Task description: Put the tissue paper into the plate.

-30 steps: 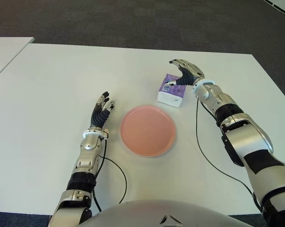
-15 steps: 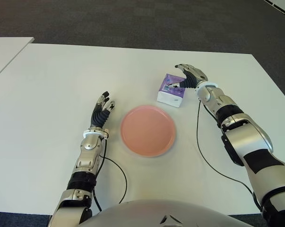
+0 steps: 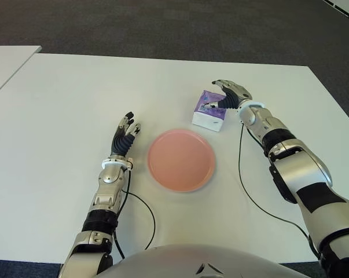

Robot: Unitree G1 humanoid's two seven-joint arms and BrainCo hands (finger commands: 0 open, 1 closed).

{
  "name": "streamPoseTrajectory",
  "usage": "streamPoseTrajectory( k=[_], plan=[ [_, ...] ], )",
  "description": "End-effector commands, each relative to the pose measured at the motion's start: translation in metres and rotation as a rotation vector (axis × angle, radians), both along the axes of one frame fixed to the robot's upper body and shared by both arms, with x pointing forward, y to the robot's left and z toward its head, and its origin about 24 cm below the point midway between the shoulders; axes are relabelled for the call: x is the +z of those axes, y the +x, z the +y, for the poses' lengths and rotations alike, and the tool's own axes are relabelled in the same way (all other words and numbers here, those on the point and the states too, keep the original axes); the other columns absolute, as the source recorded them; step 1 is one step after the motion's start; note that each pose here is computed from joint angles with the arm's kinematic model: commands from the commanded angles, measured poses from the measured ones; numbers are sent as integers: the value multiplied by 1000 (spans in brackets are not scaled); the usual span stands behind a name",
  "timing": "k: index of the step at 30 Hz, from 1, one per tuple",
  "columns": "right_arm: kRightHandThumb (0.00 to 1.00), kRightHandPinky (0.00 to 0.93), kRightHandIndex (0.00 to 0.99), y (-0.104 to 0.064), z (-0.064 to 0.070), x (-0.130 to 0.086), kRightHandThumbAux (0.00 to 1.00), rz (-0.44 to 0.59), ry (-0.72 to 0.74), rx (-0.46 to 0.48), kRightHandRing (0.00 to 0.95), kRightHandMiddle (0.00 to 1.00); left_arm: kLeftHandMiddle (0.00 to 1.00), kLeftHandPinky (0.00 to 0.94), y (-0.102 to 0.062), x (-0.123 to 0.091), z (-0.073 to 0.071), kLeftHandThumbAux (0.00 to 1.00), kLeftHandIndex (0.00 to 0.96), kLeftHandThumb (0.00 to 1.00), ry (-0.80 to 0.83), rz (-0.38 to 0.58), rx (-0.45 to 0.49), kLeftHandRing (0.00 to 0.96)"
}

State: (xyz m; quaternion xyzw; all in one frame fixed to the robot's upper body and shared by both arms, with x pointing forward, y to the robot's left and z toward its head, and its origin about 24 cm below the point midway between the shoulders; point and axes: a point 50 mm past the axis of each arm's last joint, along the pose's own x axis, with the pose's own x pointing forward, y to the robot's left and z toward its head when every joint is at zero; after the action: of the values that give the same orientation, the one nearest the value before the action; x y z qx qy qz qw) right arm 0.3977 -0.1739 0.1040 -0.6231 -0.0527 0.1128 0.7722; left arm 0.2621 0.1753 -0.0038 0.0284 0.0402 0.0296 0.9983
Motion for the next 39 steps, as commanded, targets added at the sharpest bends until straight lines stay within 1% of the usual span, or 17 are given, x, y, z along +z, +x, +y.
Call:
streamPoseTrajectory(
  k=[1,12,19,28,39],
  plan=[
    [155,0,0,-4,4,-12,413,55,-7,14,0,0,14,0,-10,-19,3,515,0,0,-12,110,15,0],
    [158,0,0,-6,11,-16,435,68,-20,51,0,0,17,0,-9,-19,2,520,0,0,-13,108,15,0],
    [159,0,0,-7,18,-14,445,49,-10,94,0,0,13,0,-9,-19,2,520,0,0,-12,105,12,0],
    [159,0,0,-11,25,-9,442,15,17,186,0,0,15,0,-9,-19,2,514,0,0,0,106,13,0],
    [160,0,0,-17,27,-12,439,14,13,247,0,0,21,0,-8,-19,1,508,0,0,13,101,13,0]
  ],
)
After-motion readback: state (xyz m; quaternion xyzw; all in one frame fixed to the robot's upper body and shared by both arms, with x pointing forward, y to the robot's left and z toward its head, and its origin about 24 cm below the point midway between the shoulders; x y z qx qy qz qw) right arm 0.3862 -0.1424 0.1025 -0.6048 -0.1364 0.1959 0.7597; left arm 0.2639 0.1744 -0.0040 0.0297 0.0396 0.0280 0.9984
